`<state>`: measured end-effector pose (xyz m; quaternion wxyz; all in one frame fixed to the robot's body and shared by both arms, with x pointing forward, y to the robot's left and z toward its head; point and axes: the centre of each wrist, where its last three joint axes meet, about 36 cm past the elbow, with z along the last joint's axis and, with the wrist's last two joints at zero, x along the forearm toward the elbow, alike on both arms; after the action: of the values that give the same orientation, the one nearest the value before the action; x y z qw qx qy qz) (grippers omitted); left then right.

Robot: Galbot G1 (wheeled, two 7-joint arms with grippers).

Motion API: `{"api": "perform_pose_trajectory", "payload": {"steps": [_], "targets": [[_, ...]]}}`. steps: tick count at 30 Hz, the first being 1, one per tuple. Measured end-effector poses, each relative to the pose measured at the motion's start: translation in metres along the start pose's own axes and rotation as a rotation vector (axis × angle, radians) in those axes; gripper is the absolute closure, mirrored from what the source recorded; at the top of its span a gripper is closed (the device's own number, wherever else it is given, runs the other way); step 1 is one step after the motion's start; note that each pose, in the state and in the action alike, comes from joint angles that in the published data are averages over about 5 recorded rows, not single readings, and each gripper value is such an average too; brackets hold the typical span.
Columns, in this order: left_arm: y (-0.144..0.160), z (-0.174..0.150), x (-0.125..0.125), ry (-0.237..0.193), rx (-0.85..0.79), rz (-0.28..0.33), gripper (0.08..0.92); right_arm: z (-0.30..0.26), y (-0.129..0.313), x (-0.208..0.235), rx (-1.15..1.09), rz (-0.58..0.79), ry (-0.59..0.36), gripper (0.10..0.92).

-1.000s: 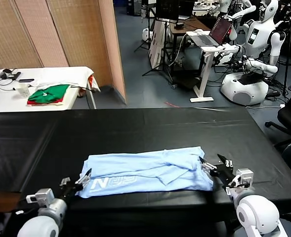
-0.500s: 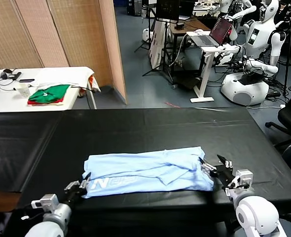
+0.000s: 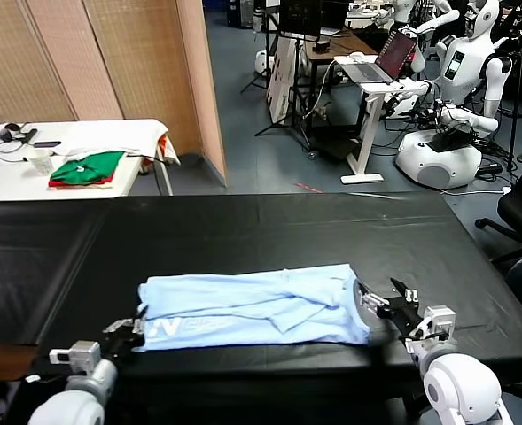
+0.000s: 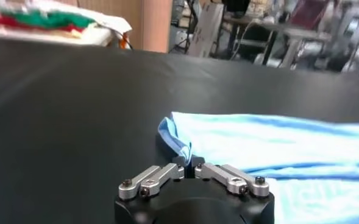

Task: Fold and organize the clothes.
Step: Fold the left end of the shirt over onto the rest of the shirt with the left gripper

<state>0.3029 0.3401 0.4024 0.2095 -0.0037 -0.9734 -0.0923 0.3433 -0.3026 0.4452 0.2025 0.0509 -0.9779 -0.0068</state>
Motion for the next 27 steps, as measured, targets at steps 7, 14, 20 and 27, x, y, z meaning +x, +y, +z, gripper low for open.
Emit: {"api": "perform_pose_trajectory", "payload": {"steps": [7, 14, 20, 27], "targets": [[0.053, -0.014, -0.001, -0.031, -0.230, -0.097, 0.810, 0.005, 0.007, 0.000, -0.004, -0.003, 0.008, 0.115], [0.048, -0.032, 0.006, -0.061, -0.175, -0.064, 0.810, 0.011, 0.014, 0.006, 0.000, 0.017, 0.003, 0.115], [-0.007, -0.050, 0.017, -0.098, 0.048, 0.080, 0.810, 0.023, 0.015, 0.017, -0.001, 0.055, 0.010, 0.115], [-0.079, -0.064, 0.015, -0.116, 0.293, 0.309, 0.810, 0.035, 0.014, 0.033, -0.010, 0.097, 0.037, 0.115]]}}
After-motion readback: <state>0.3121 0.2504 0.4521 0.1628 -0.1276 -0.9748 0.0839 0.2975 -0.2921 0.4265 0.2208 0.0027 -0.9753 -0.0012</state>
